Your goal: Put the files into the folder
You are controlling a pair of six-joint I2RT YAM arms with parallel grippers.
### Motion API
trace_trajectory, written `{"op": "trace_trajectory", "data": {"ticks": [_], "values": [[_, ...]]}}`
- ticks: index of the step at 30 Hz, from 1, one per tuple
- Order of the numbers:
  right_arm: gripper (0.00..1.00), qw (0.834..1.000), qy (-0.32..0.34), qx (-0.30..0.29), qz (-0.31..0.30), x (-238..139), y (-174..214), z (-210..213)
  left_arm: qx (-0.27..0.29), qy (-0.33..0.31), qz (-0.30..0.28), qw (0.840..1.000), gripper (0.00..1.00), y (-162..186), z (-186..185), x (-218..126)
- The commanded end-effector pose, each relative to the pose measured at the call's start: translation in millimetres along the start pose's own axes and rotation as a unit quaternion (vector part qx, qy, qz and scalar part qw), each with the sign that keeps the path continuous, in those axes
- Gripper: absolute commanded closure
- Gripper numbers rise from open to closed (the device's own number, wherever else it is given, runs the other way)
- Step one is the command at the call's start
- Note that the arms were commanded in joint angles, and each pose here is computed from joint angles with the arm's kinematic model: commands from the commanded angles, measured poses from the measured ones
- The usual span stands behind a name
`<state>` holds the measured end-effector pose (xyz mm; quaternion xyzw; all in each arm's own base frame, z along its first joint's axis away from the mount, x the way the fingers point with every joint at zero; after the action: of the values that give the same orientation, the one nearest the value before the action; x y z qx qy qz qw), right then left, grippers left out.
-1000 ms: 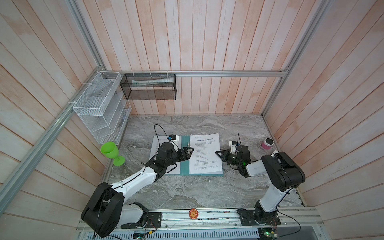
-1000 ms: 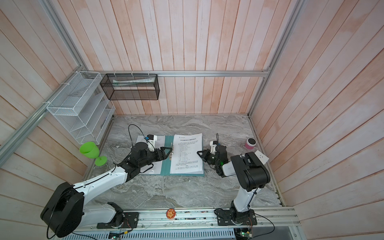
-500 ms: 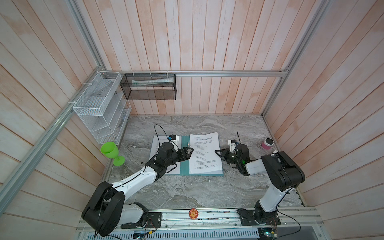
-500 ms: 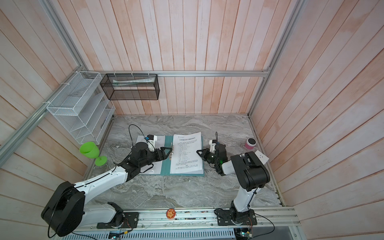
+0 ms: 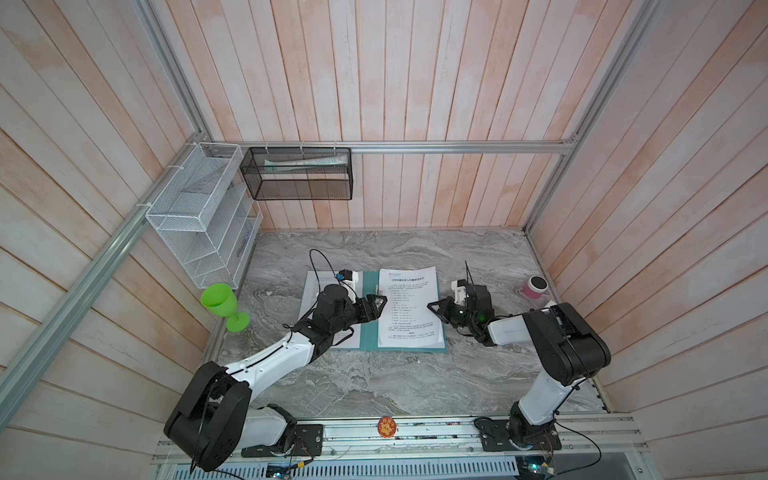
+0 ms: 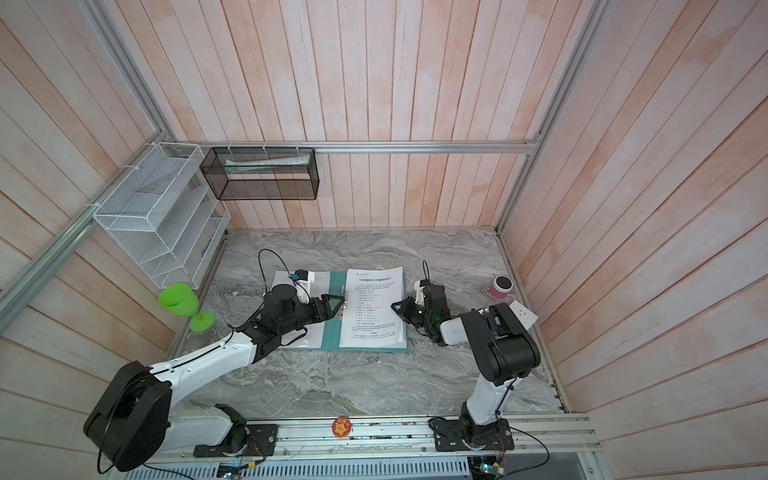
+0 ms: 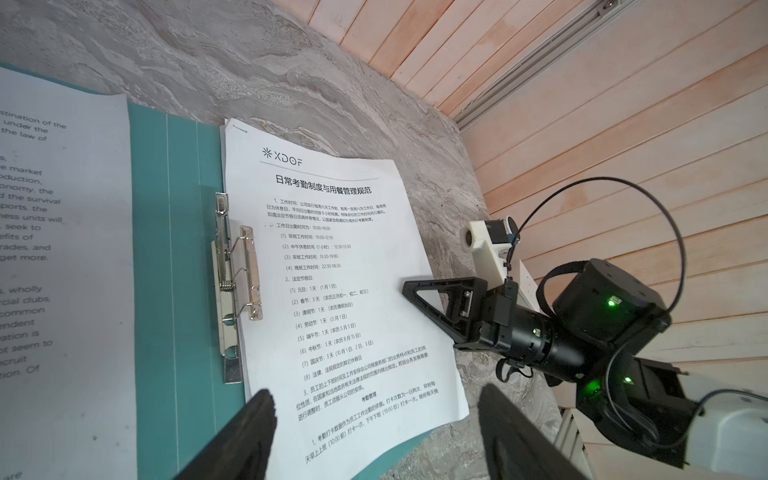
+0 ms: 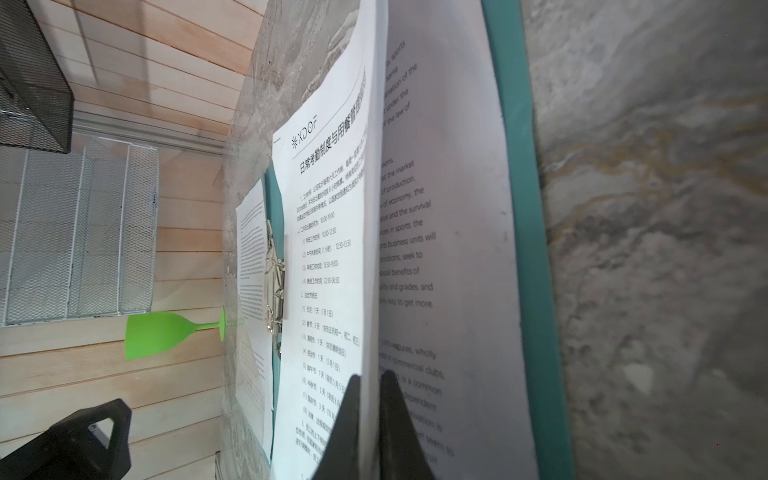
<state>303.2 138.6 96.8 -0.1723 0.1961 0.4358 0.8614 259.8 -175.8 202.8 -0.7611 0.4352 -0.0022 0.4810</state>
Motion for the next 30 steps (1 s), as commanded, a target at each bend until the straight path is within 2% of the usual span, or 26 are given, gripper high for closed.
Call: {"op": "trace_trajectory", "data": {"ticks": [1, 7, 12, 24, 27, 30], "values": [[0.86, 1.000, 0.021, -0.017, -0.011, -1.0, -2.1, 4.4, -0.004, -0.001, 0.006, 1.000, 0.21, 3.7, 3.7, 2.0], [0.69, 0.997, 0.056, -0.036, -0.025, -5.4, -4.8, 5.8, -0.003, 0.000, 0.005, 1.000, 0.21, 2.7, 2.7, 1.2], [0.61, 0.993, 0.091, -0.059, -0.048, -15.1, -6.1, 6.6, -0.006, -0.003, 0.002, 1.000, 0.21, 2.7, 3.3, 0.5], [0.61, 0.977, 0.153, -0.106, -0.101, -47.9, -22.7, 18.9, 0.003, -0.013, 0.001, 1.000, 0.21, 3.0, 5.0, 0.2], [0.62, 0.979, 0.122, -0.133, -0.096, -59.6, -28.7, 35.9, 0.013, -0.018, -0.003, 1.000, 0.21, 2.2, 6.2, 1.1], [0.62, 0.984, 0.042, -0.168, -0.033, -59.5, -22.2, 59.7, 0.026, -0.016, -0.005, 1.000, 0.21, 0.7, 6.7, 4.5]]}}
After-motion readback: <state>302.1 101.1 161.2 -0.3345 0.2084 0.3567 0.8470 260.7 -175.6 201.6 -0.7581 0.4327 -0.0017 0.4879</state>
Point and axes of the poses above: each gripper's point midway between its finger pads, its own x axis out along the fingers, its own z axis along the line the jaws close on, y = z × x, the point moved 10 cm from there along -x, back along the fingers, and after that the axes turned 11 degrees about x, right-handed, at the moved point
